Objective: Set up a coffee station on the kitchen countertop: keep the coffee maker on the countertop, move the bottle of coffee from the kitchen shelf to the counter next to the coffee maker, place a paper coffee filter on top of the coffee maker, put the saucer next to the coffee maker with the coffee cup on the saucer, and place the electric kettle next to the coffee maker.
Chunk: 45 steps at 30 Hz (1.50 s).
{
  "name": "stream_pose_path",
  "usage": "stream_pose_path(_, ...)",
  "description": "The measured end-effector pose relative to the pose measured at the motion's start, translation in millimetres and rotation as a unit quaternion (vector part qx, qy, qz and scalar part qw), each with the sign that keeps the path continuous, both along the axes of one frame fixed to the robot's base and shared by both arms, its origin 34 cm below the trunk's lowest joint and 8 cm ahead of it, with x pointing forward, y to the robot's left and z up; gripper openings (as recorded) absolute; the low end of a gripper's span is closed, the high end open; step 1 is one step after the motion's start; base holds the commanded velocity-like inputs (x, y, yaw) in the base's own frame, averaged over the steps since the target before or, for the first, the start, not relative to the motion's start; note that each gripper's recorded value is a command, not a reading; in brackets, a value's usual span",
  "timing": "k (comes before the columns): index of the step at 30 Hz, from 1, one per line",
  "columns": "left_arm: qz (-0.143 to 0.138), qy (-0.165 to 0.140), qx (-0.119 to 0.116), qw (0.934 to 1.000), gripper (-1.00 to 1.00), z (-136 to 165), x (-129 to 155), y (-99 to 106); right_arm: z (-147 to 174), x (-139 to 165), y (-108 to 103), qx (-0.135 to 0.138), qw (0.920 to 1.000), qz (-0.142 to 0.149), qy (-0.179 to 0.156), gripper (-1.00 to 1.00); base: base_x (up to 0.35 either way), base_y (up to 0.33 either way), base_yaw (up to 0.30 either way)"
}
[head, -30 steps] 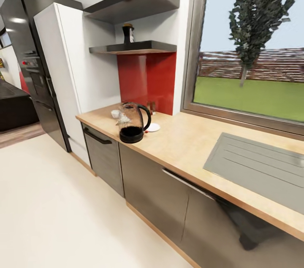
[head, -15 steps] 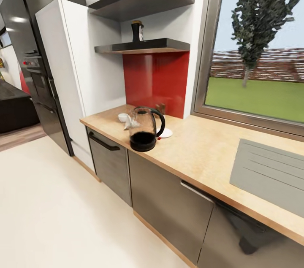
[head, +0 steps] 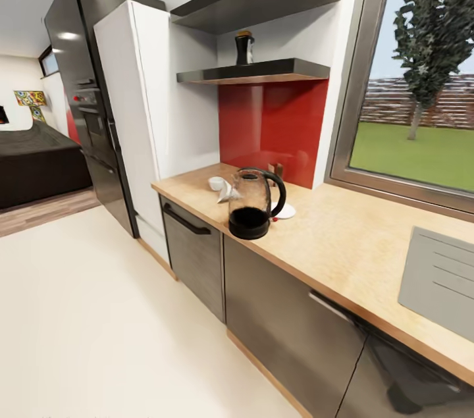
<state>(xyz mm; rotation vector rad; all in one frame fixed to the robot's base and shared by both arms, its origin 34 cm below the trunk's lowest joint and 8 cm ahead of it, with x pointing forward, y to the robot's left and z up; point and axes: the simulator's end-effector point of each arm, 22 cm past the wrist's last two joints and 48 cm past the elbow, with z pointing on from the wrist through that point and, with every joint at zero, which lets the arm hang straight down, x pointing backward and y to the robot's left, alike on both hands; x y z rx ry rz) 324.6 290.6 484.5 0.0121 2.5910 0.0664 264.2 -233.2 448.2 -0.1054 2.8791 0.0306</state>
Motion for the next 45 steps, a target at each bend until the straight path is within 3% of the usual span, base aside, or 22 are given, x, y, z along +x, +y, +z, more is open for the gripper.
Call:
stream_pose_path(18,0.000,0.000,0.000,1.0000,1.00,0,0,0,2,9,-31,-0.020,0.9997,0.000,-0.010,1.00,0.197,0.197,0.028)
stream_pose_path(45,0.001,0.000,0.000,1.0000,1.00,0,0,0,2,9,-34,-0.022,0.9997,-0.001,-0.011,1.00,0.226,0.231,-0.001)
